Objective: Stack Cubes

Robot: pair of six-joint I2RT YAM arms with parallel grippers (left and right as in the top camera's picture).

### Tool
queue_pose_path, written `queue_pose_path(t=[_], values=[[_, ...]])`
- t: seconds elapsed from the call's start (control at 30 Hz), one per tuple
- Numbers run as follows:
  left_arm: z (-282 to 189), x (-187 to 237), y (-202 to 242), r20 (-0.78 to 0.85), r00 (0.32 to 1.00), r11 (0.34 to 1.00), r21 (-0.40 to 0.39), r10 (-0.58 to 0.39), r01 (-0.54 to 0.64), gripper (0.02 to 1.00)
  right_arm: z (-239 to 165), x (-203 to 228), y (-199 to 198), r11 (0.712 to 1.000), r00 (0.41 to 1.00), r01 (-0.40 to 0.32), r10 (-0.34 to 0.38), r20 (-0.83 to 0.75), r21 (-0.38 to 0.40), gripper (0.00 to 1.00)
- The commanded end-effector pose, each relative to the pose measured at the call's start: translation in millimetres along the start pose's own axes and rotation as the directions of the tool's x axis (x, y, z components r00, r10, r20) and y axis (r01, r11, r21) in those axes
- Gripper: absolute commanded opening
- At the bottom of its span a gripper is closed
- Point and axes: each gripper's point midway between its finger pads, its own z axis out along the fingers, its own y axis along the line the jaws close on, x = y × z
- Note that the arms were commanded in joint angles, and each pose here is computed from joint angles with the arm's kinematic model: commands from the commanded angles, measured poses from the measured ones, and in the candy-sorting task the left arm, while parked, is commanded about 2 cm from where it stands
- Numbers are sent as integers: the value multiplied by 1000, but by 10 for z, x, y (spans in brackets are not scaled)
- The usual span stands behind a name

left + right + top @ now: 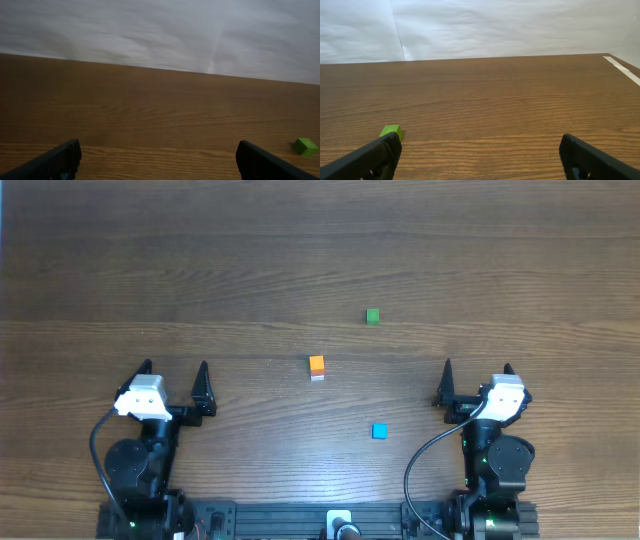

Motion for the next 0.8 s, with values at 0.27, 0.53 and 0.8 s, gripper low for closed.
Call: queue_pose_path(t=[0.27, 0.53, 0.8], values=[[-2, -4, -5, 10, 1000, 1000, 7, 19, -19, 998, -1, 14, -8, 1000, 1000, 5, -5, 0, 1, 993], [-1, 1, -4, 7, 1000, 1000, 7, 19, -19, 998, -3, -83, 12, 1000, 999, 2, -2, 39, -9, 993], [0, 2, -4, 7, 1000, 1000, 7, 19, -19, 998, -176, -774, 237, 977, 975, -139, 164, 152, -163, 991]])
